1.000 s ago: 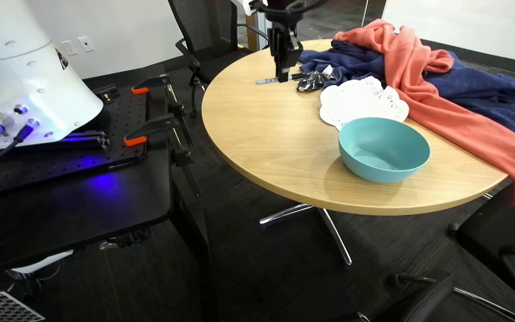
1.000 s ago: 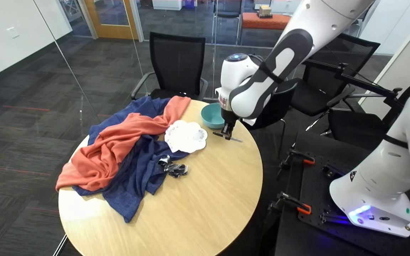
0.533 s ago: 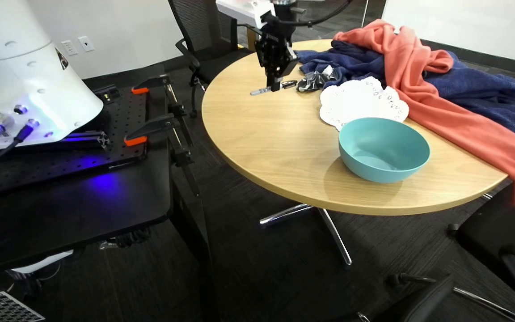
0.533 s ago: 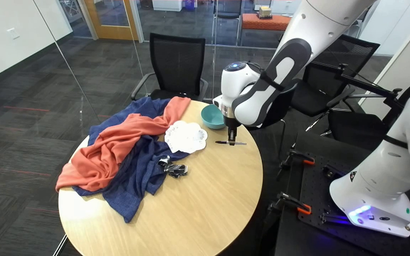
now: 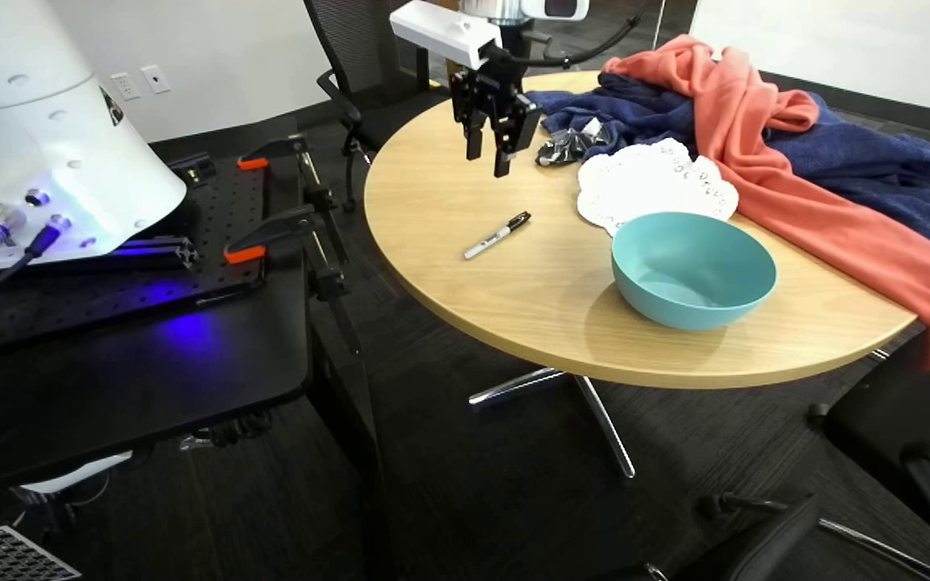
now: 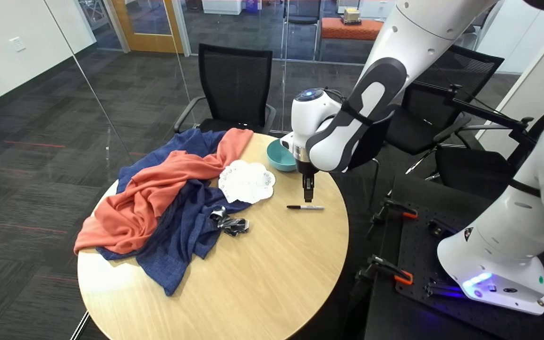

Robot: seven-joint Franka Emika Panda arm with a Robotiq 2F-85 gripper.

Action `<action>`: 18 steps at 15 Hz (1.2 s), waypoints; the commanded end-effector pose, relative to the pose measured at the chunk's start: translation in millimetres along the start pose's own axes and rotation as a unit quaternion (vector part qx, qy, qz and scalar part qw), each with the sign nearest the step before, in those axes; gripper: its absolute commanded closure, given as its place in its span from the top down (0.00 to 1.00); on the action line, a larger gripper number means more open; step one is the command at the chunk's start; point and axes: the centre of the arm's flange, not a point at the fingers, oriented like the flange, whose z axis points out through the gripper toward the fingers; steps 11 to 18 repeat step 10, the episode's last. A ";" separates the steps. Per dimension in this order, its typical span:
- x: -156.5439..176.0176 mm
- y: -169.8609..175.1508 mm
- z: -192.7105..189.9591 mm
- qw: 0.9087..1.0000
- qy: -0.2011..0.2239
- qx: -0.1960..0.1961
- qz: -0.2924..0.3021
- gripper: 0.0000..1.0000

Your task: Put the marker in the bowl on the table

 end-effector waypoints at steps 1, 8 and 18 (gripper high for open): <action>4.7 5.4 -6.3 1.000 -0.002 0.002 -0.013 0.92; 19.0 10.1 -18.4 1.000 -0.005 0.002 -0.015 1.00; 13.8 5.4 -11.5 1.000 0.002 -0.001 -0.003 1.00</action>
